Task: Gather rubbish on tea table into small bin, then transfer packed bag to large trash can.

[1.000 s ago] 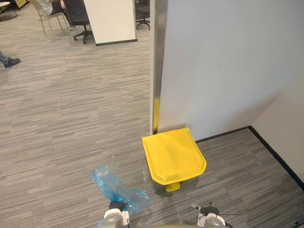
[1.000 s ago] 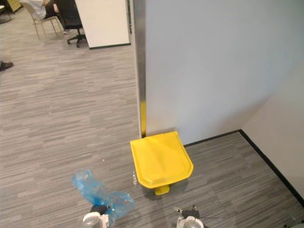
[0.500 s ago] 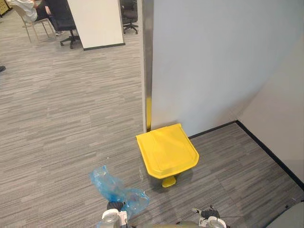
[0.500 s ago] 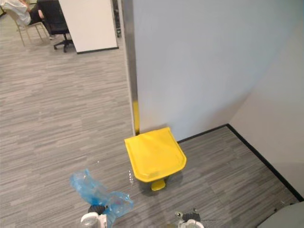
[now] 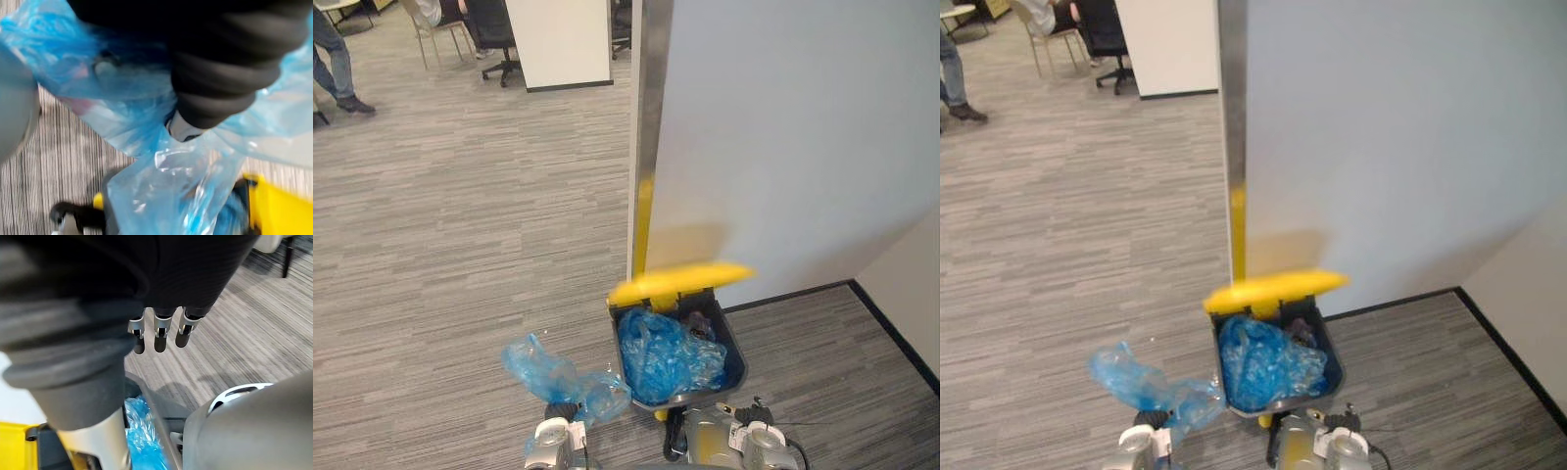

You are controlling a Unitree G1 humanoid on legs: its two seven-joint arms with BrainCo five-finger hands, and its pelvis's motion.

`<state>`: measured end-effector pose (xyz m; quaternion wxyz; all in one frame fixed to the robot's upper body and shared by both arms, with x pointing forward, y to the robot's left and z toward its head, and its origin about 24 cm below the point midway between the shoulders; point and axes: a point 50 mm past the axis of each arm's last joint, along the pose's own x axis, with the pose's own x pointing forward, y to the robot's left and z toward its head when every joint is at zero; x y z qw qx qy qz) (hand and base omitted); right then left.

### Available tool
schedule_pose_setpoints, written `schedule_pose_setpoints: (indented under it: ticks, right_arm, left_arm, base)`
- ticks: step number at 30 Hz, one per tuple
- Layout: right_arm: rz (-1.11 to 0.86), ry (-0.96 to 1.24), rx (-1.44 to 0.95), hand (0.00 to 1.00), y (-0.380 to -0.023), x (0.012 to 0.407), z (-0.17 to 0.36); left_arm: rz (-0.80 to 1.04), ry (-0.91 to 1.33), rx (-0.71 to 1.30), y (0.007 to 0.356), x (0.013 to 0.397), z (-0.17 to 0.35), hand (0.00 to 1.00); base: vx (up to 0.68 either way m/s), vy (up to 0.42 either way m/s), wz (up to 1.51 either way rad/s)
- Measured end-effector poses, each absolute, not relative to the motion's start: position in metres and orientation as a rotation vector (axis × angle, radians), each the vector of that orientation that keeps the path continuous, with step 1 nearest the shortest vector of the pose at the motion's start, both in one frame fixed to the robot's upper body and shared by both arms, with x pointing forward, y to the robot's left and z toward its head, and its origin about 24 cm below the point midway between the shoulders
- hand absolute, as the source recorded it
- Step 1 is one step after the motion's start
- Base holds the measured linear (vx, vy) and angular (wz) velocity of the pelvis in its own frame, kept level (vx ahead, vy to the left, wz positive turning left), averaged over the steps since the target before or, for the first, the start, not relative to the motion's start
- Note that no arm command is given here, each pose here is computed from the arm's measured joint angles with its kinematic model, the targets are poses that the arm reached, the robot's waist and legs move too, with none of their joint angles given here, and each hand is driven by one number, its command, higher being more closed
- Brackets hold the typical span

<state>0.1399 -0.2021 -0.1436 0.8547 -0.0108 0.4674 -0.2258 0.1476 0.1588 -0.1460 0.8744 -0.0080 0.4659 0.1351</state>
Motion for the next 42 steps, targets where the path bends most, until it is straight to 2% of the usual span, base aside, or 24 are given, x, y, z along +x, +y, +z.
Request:
schedule_pose_setpoints:
  ticks: [12,17,23,28,35,42]
  right_arm:
    - [-0.394,0.980,-0.082,0.00,-0.193,0.148,-0.142]
    - [-0.267,0.882,-0.131,0.00,-0.169,0.185,-0.128]
    - [-0.164,0.511,-0.189,0.00,-0.145,0.269,-0.060]
    - [-0.172,0.269,-0.252,0.00,-0.150,0.328,0.005]
    - [-0.246,0.009,-0.330,0.00,-0.177,0.377,0.098]
    - [-0.331,-0.149,-0.303,0.00,-0.194,0.398,0.170]
  left_arm:
    - [0.241,0.957,0.033,0.158,0.152,-0.144,1.00]
    - [0.225,0.926,0.064,0.161,0.159,-0.140,1.00]
    - [0.251,0.815,0.064,0.165,0.183,-0.124,1.00]
    - [0.258,0.660,0.037,0.164,0.217,-0.098,1.00]
    - [0.230,0.485,0.011,0.156,0.251,-0.064,1.00]
    - [0.124,0.238,-0.049,0.126,0.286,-0.008,1.00]
  base:
    - [0.00,0.016,0.14]
    - [-0.09,-0.015,0.18]
    - [-0.11,-0.064,0.12]
    - [-0.16,-0.076,-0.07]
    - [-0.08,-0.063,0.05]
    - [-0.02,-0.028,0.02]
